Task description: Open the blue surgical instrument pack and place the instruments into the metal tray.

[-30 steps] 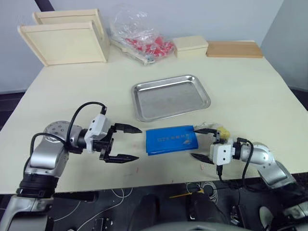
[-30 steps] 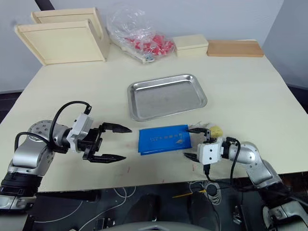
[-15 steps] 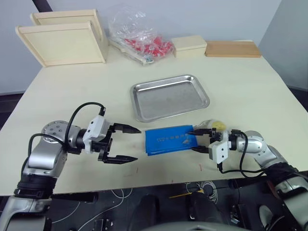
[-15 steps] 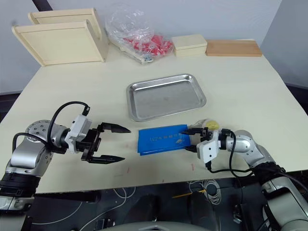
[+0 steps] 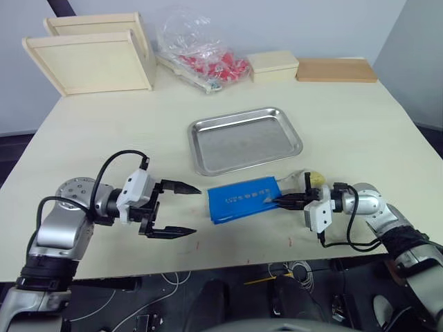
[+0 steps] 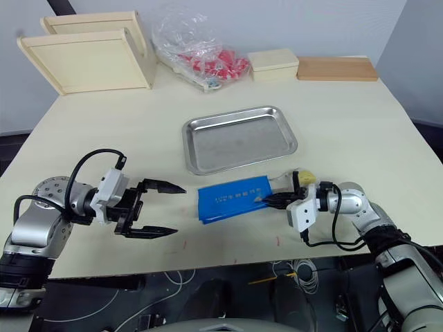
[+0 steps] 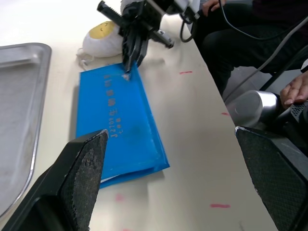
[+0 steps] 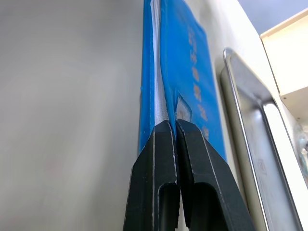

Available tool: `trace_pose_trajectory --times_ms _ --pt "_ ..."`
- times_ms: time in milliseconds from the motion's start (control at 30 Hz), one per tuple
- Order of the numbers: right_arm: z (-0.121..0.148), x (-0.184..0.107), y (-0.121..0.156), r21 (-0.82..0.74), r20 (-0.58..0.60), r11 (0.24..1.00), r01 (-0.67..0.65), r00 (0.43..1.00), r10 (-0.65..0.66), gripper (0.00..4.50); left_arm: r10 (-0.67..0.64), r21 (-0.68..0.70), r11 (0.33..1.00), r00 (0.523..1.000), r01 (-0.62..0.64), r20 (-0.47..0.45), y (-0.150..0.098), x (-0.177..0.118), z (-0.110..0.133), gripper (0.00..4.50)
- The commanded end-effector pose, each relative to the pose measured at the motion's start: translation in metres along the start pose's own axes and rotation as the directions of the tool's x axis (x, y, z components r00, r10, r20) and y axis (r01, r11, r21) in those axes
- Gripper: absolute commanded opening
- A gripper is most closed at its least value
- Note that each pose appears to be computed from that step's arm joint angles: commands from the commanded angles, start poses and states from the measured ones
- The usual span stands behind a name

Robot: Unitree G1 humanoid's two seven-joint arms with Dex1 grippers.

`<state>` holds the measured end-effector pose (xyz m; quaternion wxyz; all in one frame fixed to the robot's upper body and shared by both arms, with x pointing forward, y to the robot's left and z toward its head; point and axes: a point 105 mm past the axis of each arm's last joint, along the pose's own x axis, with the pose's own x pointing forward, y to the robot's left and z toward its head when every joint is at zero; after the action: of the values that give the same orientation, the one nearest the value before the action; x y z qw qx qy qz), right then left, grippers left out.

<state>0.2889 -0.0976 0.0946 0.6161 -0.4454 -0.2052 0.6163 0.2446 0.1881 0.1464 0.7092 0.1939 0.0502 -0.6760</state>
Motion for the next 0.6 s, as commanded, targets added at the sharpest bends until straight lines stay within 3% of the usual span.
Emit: trace_pose_trajectory --times_ms 33,400,600 --pt "0.013 -0.005 -0.002 0.064 0.050 0.998 -0.025 0.999 0.022 0.08 -0.006 0.044 0.999 1.000 0.005 0.009 -0.002 0.001 0.010 4.50" --pt "0.045 -0.022 -0.008 0.423 0.223 0.887 -0.185 0.970 0.096 0.08 -0.023 0.018 1.000 0.998 0.022 0.059 -0.003 0.008 0.017 4.50" --pt "0.043 -0.029 -0.021 0.652 0.287 0.723 -0.228 0.957 0.043 0.08 -0.027 0.020 0.999 0.998 0.026 0.056 -0.003 0.007 0.017 4.50"
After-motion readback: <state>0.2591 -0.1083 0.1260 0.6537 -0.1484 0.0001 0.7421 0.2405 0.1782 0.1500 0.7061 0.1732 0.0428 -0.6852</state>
